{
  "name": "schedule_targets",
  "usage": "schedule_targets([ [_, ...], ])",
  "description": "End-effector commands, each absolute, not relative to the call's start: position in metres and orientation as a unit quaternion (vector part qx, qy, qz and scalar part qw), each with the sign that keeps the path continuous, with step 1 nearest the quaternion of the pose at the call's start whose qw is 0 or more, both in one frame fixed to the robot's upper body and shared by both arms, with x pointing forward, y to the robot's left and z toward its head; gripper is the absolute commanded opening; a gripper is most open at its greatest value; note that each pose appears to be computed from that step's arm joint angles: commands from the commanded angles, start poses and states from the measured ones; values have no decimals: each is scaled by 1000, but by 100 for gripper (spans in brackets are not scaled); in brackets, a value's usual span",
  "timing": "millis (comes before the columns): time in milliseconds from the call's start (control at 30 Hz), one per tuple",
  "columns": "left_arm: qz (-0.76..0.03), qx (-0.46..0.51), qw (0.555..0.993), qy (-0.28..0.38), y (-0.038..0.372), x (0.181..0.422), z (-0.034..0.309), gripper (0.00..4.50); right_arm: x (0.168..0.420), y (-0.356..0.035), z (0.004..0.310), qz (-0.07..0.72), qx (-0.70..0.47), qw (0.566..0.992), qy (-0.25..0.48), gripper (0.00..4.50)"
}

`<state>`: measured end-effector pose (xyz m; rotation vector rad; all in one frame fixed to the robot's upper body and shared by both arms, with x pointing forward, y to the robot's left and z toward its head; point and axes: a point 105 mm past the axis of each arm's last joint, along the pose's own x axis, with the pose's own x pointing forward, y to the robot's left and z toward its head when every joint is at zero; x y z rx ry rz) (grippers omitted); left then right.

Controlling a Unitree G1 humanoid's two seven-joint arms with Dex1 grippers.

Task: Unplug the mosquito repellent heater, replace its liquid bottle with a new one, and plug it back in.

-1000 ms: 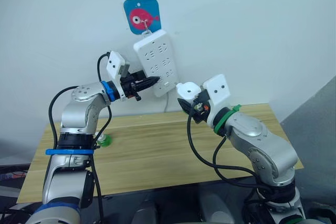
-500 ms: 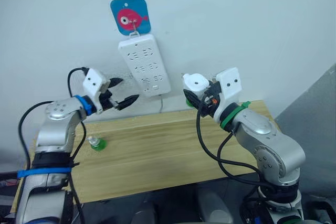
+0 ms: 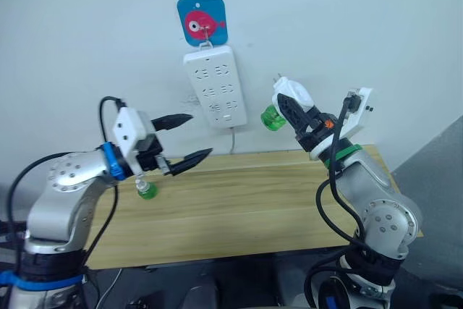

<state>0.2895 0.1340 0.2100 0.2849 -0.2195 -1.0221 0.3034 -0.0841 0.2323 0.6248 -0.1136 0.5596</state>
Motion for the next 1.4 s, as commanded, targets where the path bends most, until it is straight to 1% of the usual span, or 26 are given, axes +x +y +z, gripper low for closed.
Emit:
schedule_targets([
  [33, -504, 112, 843, -151, 102, 293, 221, 447, 294, -77, 253, 295, 385, 870, -84, 292],
  [167, -509, 85, 841, -163, 86, 300, 219, 447, 288, -76, 255, 302, 446, 840, -67, 292],
  [267, -518, 84, 833, -176, 79, 301, 220, 447, 285, -77, 257, 301, 480, 822, -56, 292],
  [400, -516, 86, 828, -201, 74, 307, 226, 447, 284, -81, 260, 300, 505, 808, -47, 292],
  [533, -516, 88, 823, -220, 71, 309, 230, 447, 284, -82, 259, 298, 514, 804, -36, 292],
  [633, -528, 92, 816, -217, 68, 309, 226, 447, 284, -82, 259, 294, 524, 799, -28, 292],
  [900, -530, 85, 811, -232, 54, 317, 231, 447, 284, -80, 256, 294, 520, 802, -17, 292],
  [1200, -537, 81, 801, -251, 49, 316, 238, 447, 284, -81, 253, 286, 521, 804, -15, 292],
  [1400, -538, 72, 801, -250, 43, 319, 238, 447, 284, -80, 253, 288, 522, 803, -11, 292],
])
